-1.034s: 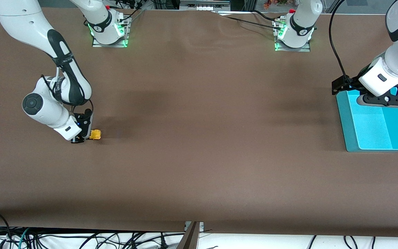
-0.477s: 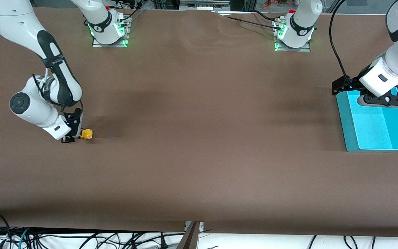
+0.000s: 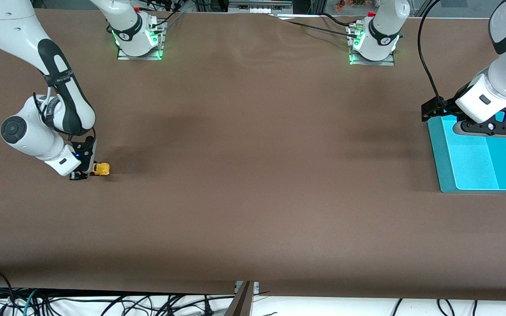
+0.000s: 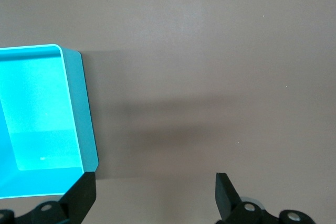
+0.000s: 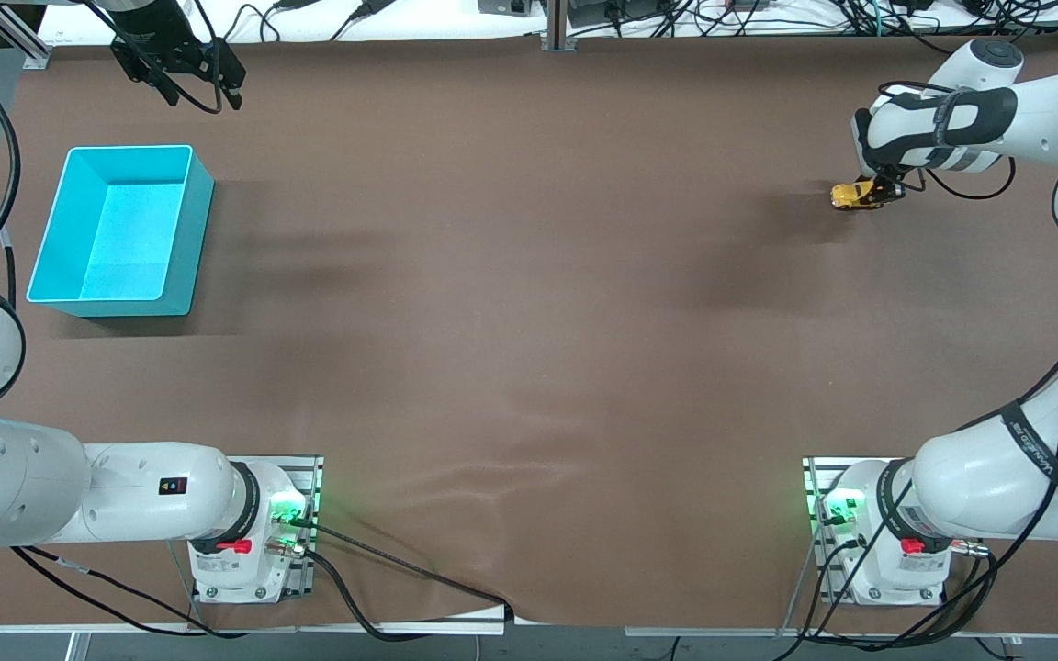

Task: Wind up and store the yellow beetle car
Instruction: 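Press the car down and drag it backward with the right gripper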

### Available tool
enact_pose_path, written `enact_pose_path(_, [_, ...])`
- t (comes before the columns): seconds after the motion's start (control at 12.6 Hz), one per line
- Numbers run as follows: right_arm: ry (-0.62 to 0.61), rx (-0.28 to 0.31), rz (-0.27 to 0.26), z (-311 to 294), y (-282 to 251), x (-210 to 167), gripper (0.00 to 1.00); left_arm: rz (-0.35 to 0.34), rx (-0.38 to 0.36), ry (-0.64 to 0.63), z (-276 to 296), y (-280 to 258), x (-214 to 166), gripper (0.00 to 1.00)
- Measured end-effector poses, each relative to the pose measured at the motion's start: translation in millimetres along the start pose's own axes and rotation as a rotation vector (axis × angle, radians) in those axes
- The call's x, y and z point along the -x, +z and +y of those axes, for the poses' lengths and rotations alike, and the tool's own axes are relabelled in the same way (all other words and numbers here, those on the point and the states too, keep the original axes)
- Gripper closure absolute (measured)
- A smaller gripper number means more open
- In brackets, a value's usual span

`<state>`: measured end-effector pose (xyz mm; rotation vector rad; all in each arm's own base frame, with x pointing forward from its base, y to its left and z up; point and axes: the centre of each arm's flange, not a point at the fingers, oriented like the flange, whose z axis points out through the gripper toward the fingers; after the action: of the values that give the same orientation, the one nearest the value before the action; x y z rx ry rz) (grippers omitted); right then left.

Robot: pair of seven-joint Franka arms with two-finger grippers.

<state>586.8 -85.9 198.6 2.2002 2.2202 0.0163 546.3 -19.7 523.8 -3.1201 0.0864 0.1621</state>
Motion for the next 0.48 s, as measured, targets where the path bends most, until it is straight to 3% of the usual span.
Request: enact_pose_path(0.48, [0.003,0.000,-0.001,-5,0,26,0.57,0.004,-0.001,0.003,1,-2,2,0.00])
